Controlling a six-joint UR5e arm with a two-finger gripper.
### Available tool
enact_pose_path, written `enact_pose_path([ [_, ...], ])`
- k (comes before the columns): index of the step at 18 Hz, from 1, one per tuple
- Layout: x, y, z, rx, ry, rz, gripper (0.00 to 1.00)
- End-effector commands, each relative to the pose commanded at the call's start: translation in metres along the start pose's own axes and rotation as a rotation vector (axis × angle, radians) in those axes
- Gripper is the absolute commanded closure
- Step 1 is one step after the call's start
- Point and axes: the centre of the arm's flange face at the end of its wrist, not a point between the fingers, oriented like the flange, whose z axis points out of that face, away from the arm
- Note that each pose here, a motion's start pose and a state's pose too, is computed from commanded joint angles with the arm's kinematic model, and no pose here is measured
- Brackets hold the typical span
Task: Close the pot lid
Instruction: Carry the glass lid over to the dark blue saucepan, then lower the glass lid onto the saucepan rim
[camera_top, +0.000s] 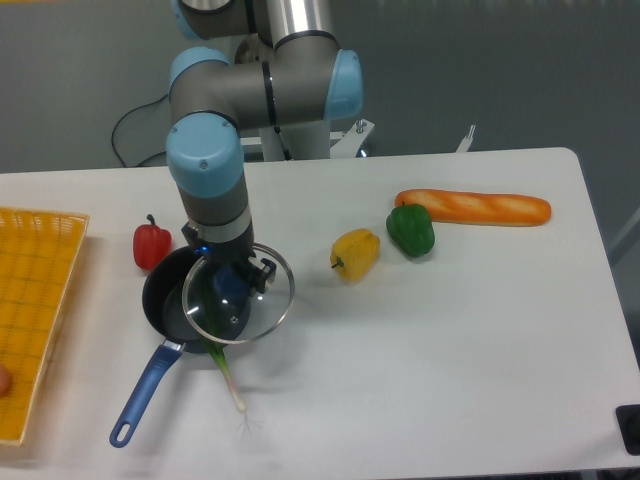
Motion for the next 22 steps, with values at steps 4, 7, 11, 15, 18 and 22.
enact_pose_path([
  [4,0.005,0.003,0.007,0.015,-0.015,-0.019,0.62],
  [7,0.023,-0.008,0.009,0.030,-0.053,-0.017,0.62],
  [11,0.025,-0.008,0.012,0.022,-0.065,-0.019,0.62],
  [15,0.029,-0.006,0.016,0.015,-0.059,-0.015,0.62],
  [18,0.037,-0.005,0.024,0.002,-0.050,-0.006,0.62],
  [22,0.039,-0.005,0.022,0.005,-0.048,-0.009,0.62],
])
